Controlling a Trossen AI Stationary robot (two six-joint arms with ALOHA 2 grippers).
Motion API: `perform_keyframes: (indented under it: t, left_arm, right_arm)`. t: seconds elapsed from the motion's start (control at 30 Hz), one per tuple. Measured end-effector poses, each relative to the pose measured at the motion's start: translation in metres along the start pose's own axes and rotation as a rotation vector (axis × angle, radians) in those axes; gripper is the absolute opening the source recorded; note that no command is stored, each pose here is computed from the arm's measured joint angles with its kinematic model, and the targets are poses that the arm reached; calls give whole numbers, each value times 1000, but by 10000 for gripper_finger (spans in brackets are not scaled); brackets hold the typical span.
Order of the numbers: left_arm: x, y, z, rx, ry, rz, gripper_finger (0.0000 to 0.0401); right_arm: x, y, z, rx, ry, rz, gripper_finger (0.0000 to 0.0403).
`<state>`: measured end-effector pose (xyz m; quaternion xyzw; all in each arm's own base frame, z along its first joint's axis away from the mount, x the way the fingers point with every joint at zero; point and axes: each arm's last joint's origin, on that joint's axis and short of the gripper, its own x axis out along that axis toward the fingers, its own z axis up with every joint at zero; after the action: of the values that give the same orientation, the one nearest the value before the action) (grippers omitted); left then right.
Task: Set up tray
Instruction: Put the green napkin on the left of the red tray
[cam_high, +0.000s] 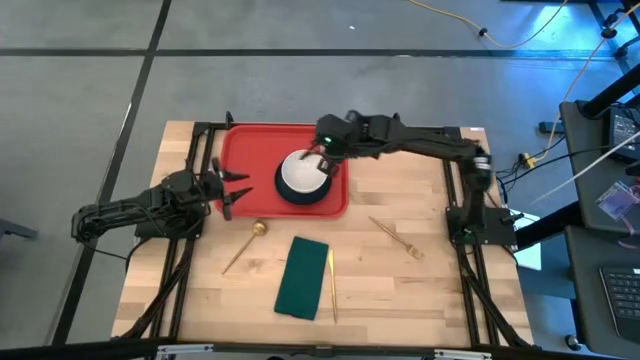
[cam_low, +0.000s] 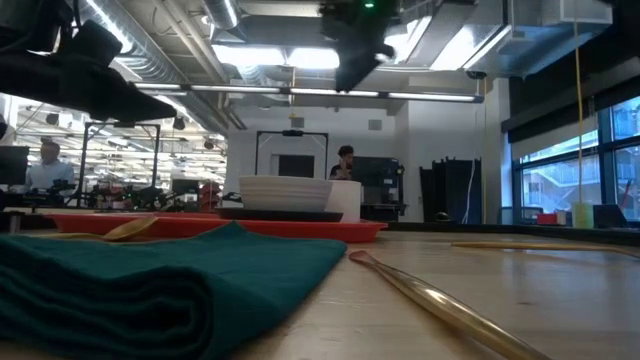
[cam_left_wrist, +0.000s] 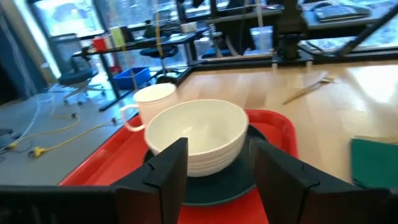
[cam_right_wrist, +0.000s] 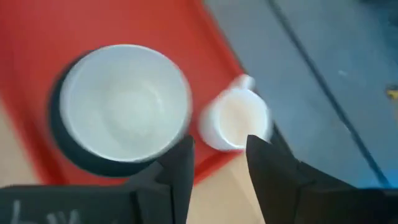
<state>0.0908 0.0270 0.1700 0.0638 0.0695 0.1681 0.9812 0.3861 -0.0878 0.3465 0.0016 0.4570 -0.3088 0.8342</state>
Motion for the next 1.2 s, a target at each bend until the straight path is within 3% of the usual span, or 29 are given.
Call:
perform_keyframes:
  t: [0.1,0.3,0.5,0.6,0.77,1.0,1.1,1.2]
  left_arm:
    - [0,-1,2,1,-23,-27,172]
    - [3,-6,10,18,-99,-95,173]
    - [12,-20,17,123,-128,-189,173]
    - [19,-29,24,176,-70,-211,173]
    - [36,-42,43,177,49,-144,173]
    - [71,-69,69,101,179,-372,173]
    - [87,-80,67,89,256,-394,173]
    - [100,-89,57,-9,363,-399,173]
  right_arm:
    - [-16,-1,-24,71,-76,-1,147]
    - [-42,-3,-66,169,-287,102,147]
    - [-38,-2,-101,259,-363,152,147]
    - [-29,-1,-115,302,-333,153,147]
    - [-18,2,-128,339,-291,151,147]
    - [-12,7,-136,335,-237,255,147]
    - [-11,12,-140,318,-223,281,147]
    - [-12,16,-144,294,-203,286,147]
